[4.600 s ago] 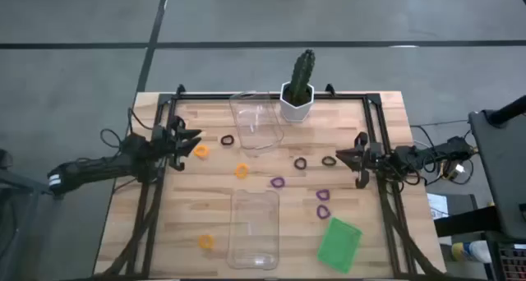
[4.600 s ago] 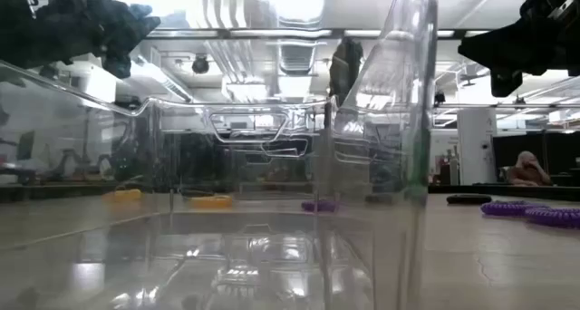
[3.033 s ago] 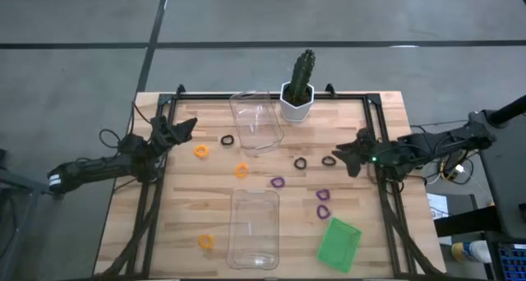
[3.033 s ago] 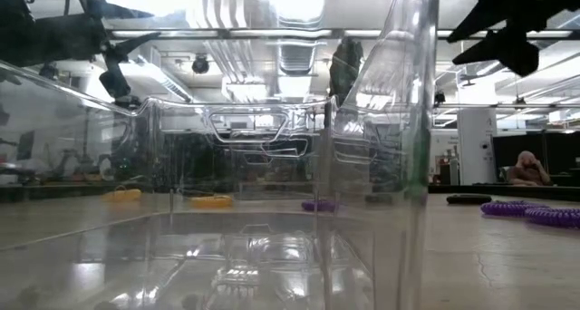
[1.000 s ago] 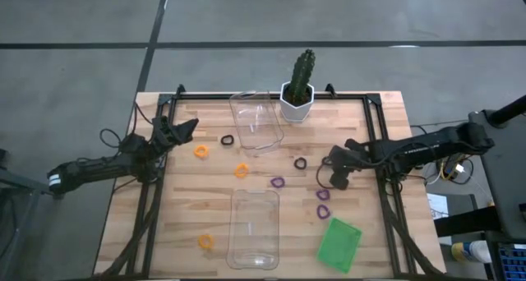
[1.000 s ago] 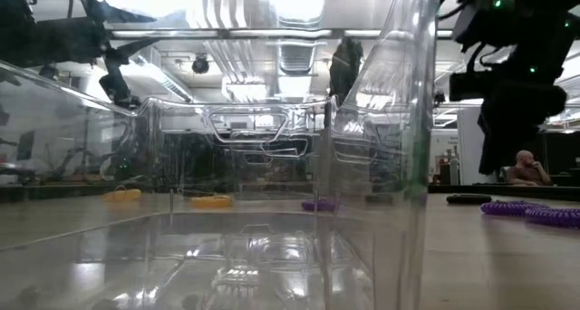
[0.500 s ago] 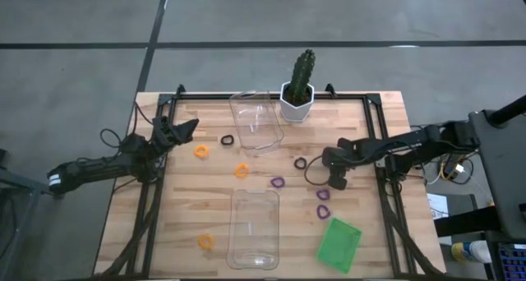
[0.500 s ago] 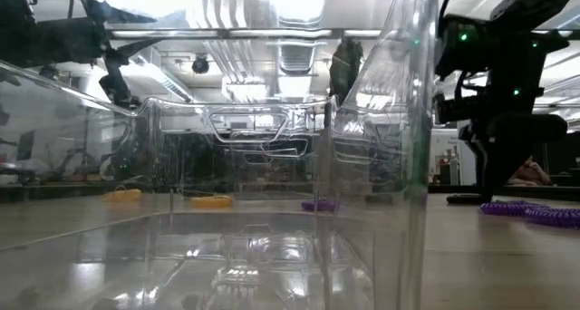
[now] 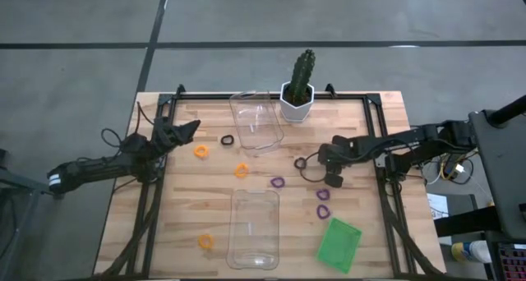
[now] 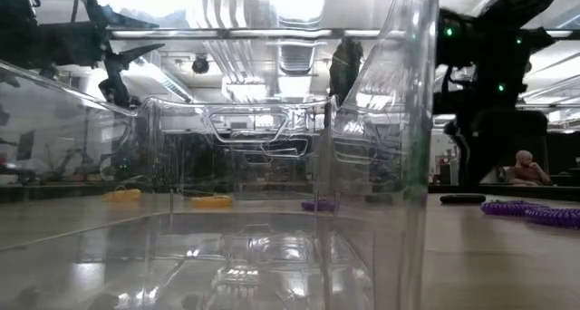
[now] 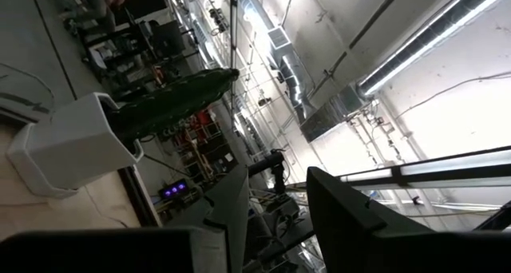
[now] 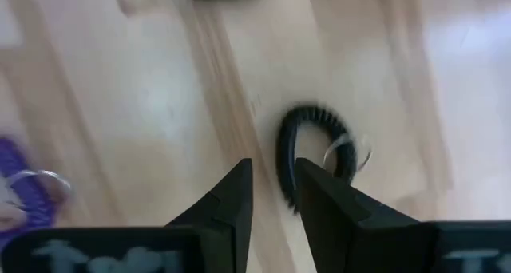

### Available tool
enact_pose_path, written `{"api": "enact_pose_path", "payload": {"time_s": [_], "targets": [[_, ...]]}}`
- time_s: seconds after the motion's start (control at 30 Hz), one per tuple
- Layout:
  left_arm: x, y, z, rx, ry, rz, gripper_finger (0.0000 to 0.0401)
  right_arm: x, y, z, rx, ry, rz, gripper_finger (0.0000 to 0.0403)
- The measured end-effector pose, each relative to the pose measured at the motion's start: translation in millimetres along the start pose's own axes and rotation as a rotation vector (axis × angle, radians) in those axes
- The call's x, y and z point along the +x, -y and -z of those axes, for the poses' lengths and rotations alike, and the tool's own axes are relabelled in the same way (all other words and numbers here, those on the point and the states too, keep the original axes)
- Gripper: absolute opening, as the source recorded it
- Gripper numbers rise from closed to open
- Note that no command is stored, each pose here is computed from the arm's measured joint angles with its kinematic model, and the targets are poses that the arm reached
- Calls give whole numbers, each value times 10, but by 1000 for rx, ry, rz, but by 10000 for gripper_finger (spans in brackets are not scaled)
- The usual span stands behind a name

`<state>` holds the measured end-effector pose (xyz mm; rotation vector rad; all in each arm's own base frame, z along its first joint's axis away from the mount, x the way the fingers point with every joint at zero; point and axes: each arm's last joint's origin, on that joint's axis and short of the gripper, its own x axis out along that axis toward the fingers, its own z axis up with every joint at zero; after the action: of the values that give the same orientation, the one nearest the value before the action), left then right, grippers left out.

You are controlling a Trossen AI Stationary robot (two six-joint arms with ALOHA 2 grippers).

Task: Sort spring keychains
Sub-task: Put the right black spring keychain into the top transparent bin

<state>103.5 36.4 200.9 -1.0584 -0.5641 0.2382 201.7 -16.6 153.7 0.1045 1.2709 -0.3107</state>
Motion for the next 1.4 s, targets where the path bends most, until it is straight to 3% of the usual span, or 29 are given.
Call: {"api": "enact_pose_path", "payload": {"time_s": [0.13, 0.53, 0.7, 0.8, 0.93, 1.13, 1.4], "targets": [[2, -6, 3, 1, -3, -5, 121, 7, 26, -46, -67, 2, 4, 86], [3, -14, 7, 2, -7, -13, 121, 245, 38, -40, -88, -128, -25, 71], [3, -14, 8, 2, -7, -14, 121, 214, 34, -90, -59, -127, -28, 45], [3, -16, 9, 3, -8, -16, 121, 143, 24, -216, -39, -68, -37, 19], [4, -20, 9, 4, -5, -21, 121, 48, 34, -356, 5, -28, -35, 14], [4, -20, 8, 4, -2, -22, 121, -358, 15, -700, 39, 104, -59, 12], [3, -21, 8, 4, -1, -24, 121, -1073, 21, -1365, 17, 528, -106, 11]]}}
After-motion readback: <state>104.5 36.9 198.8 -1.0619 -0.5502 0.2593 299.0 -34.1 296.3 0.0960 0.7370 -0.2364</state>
